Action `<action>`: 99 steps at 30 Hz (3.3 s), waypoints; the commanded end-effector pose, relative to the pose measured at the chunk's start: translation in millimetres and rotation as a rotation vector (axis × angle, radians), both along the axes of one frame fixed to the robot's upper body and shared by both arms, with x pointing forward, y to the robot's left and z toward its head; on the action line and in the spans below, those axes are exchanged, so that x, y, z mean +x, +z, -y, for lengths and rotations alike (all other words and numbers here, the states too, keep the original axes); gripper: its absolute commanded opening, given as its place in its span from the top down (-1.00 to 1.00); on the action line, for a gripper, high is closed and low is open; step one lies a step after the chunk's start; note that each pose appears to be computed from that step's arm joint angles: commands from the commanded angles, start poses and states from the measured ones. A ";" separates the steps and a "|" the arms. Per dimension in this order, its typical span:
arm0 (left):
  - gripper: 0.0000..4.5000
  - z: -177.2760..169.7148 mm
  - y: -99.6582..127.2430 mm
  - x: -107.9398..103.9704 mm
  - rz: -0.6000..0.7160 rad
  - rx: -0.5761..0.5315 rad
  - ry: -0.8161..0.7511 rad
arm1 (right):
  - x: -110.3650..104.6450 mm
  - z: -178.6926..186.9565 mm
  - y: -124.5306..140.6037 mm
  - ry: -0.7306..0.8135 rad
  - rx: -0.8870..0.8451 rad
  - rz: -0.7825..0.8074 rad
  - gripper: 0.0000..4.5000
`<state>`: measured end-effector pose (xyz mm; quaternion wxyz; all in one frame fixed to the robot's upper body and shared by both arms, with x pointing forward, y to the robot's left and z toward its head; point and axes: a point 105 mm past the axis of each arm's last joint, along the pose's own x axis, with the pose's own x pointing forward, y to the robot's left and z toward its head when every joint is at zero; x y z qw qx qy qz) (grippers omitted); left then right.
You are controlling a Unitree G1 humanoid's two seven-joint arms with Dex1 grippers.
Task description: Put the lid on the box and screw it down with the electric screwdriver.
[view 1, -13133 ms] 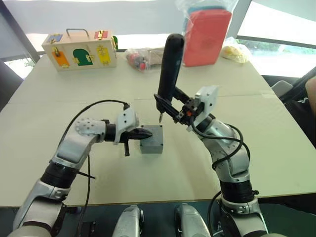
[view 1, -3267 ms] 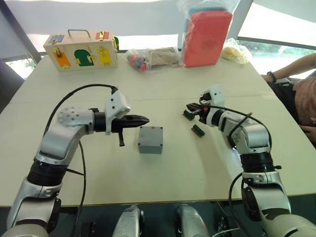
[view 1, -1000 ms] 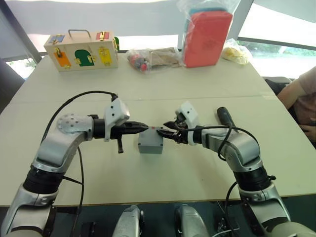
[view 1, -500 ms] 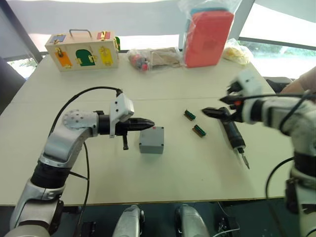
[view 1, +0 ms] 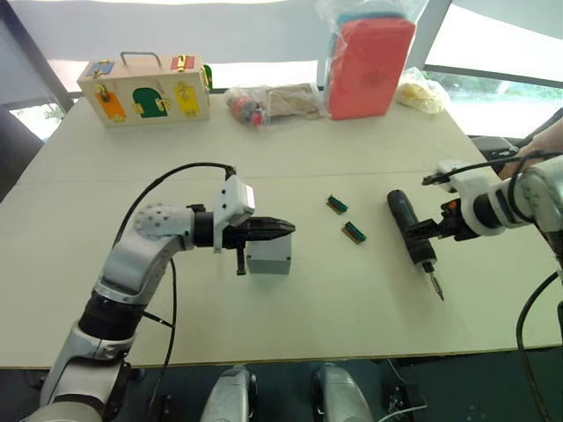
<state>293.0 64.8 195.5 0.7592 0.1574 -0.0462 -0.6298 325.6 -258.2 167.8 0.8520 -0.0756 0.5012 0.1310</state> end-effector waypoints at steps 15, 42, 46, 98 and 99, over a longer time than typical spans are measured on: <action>1.00 -0.9 5.0 -6.4 0.050 -0.029 0.054 | 23.5 -1.0 -34.8 0.026 -0.027 -0.093 0.15; 1.00 -48.9 -20.6 14.7 -0.054 0.161 0.124 | -26.9 -189.1 122.8 0.642 0.726 1.415 0.20; 1.00 -46.7 -28.0 18.4 -0.071 0.159 0.133 | -28.3 -203.9 102.7 0.619 0.747 1.414 0.20; 1.00 -34.4 -59.6 20.7 -0.102 0.191 0.148 | -11.2 -226.5 47.4 0.580 0.738 1.303 0.20; 1.00 -34.4 -59.7 20.6 -0.102 0.191 0.149 | -11.1 -226.7 46.4 0.580 0.738 1.297 0.20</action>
